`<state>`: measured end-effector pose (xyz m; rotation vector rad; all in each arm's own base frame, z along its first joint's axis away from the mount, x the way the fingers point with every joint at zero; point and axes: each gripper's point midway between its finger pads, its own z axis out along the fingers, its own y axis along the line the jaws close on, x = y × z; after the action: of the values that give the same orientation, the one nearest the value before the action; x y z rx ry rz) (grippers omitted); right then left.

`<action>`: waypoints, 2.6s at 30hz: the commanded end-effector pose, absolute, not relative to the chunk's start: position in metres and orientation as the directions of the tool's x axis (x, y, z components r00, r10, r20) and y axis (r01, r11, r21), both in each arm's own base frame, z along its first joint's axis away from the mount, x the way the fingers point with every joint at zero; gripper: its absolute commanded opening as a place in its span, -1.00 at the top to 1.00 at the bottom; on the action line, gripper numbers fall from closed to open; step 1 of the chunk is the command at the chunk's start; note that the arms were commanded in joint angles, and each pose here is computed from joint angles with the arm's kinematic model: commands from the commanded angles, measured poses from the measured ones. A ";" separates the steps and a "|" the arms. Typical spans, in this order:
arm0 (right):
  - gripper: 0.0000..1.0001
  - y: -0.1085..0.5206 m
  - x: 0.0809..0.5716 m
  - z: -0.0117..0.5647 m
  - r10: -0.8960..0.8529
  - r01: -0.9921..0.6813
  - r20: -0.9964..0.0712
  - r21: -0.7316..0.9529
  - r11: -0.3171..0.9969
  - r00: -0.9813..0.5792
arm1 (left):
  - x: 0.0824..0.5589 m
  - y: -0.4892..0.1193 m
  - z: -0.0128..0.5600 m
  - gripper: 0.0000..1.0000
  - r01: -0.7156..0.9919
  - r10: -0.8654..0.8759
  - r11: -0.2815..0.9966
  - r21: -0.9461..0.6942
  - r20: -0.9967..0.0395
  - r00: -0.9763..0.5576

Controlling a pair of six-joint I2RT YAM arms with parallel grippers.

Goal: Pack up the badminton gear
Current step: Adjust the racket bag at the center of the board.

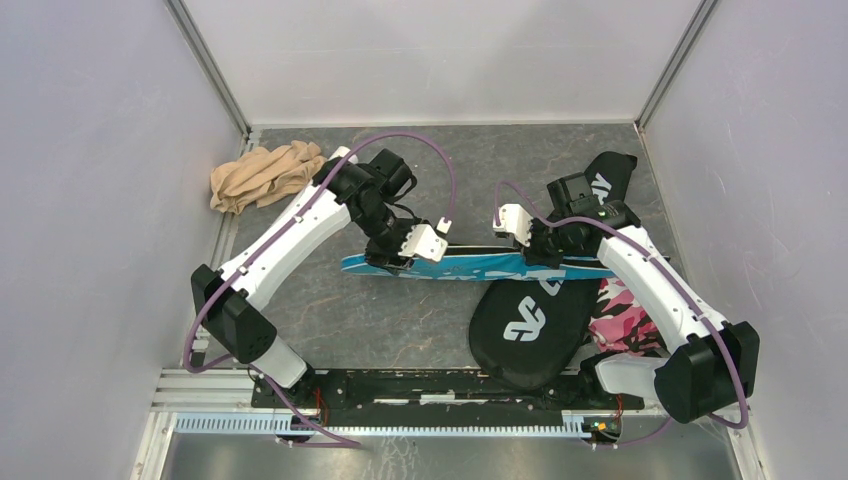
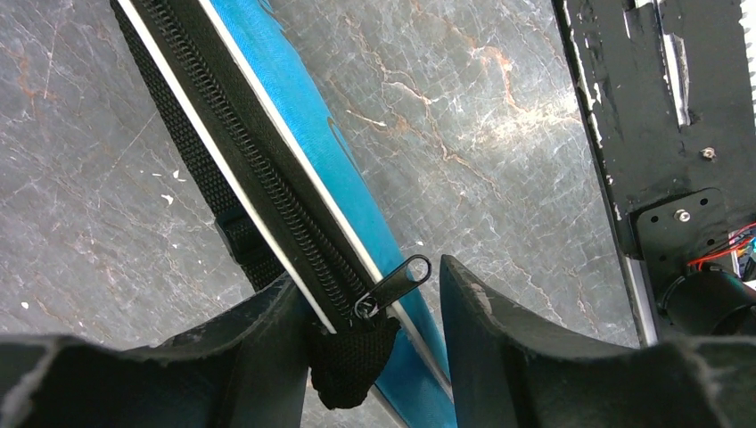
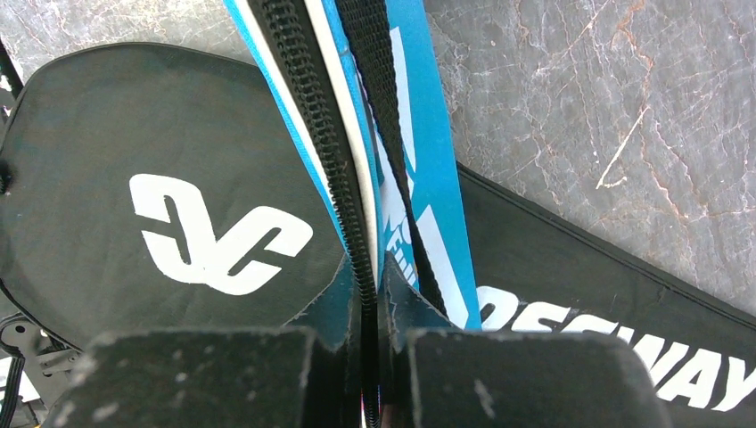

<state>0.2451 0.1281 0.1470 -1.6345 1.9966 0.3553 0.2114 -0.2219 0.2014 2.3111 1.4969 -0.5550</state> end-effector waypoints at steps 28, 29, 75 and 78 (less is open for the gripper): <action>1.00 0.118 0.258 0.158 -0.841 -0.950 -0.525 -0.178 0.255 -0.127 | 0.223 -0.173 0.203 -0.08 0.937 0.856 -0.339 0.085 -0.386 0.345; 1.00 0.118 0.258 0.158 -0.841 -0.950 -0.526 -0.179 0.254 -0.126 | 0.223 -0.172 0.203 -0.08 0.937 0.856 -0.338 0.085 -0.386 0.343; 1.00 0.115 0.276 0.181 -0.844 -0.931 -0.519 -0.223 0.289 -0.138 | 0.218 -0.181 0.224 0.92 0.962 0.805 -0.250 0.109 -0.528 0.269; 0.95 0.119 0.282 0.196 -0.831 -0.924 -0.542 -0.239 0.300 -0.130 | 0.219 -0.198 0.232 0.96 0.973 0.760 -0.204 0.106 -0.610 0.226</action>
<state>0.2610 0.1335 0.1630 -1.6261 1.9831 0.3442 0.2316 -0.1988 0.2110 2.1478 1.5562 -0.5315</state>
